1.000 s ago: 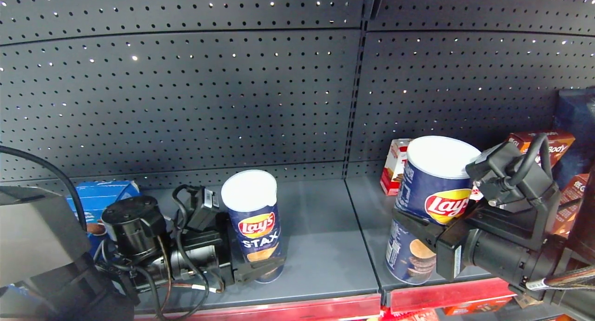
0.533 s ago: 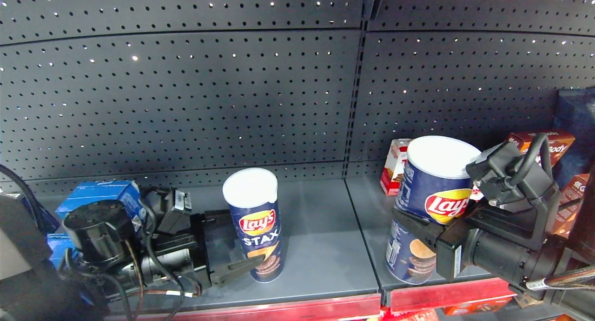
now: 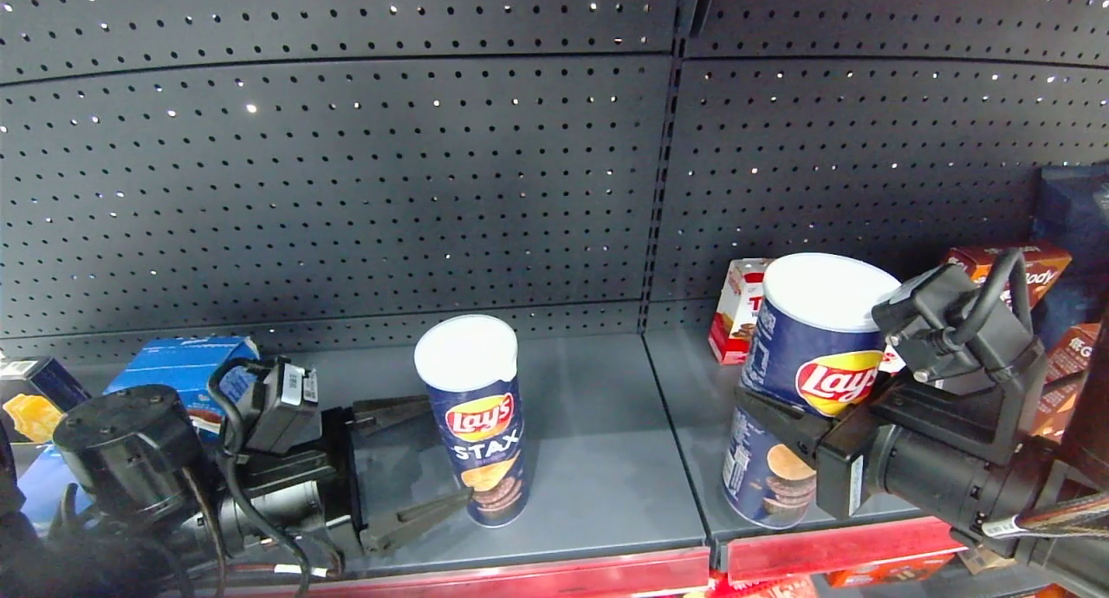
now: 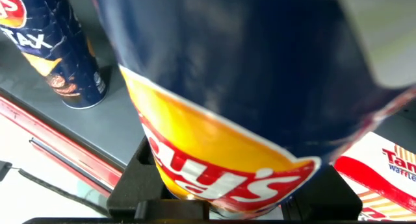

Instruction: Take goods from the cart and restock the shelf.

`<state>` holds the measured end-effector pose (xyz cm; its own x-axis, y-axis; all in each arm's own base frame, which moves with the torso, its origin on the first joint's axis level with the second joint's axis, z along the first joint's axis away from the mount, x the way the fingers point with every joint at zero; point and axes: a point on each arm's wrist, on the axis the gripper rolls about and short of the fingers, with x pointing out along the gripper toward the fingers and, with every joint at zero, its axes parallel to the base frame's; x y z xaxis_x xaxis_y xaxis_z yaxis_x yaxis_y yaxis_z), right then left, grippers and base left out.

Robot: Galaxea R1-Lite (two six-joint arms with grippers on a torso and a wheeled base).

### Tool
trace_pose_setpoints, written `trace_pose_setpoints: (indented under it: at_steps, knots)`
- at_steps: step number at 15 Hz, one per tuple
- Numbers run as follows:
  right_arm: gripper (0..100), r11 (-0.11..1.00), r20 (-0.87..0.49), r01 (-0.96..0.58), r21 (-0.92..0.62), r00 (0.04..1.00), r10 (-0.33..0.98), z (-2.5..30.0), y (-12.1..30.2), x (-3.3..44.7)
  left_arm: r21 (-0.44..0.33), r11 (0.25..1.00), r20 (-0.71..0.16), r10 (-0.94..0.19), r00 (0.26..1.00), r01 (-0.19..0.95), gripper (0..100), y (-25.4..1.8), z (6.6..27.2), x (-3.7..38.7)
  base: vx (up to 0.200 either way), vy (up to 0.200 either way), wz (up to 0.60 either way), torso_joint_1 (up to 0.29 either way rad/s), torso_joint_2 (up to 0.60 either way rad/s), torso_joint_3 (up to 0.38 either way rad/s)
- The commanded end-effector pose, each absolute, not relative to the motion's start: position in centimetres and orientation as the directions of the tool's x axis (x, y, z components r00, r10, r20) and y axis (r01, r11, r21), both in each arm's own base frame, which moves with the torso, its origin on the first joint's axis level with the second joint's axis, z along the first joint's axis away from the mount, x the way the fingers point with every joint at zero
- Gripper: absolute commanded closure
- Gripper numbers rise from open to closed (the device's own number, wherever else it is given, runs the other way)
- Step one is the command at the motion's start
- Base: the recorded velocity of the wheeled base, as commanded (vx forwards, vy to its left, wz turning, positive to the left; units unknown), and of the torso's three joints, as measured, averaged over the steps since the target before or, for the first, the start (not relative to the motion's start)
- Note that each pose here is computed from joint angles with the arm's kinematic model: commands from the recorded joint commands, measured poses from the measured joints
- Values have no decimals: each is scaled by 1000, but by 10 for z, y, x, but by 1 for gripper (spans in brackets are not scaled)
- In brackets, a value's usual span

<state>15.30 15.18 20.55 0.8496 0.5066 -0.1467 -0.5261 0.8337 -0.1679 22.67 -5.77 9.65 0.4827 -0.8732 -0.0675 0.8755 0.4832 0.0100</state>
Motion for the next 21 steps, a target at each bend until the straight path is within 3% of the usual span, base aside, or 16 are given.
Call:
trace_pose_setpoints:
  at_steps: [1,21]
  knots:
    - [100,836,-137,-523,-168,852,506,206,151,153,14,494,-66,-867,494,870,0,-55,97,226,0,0,0,0,0,0]
    - [100,829,-142,-534,-168,845,516,203,150,152,16,533,-92,-842,532,846,0,-45,87,235,0,0,0,0,0,0]
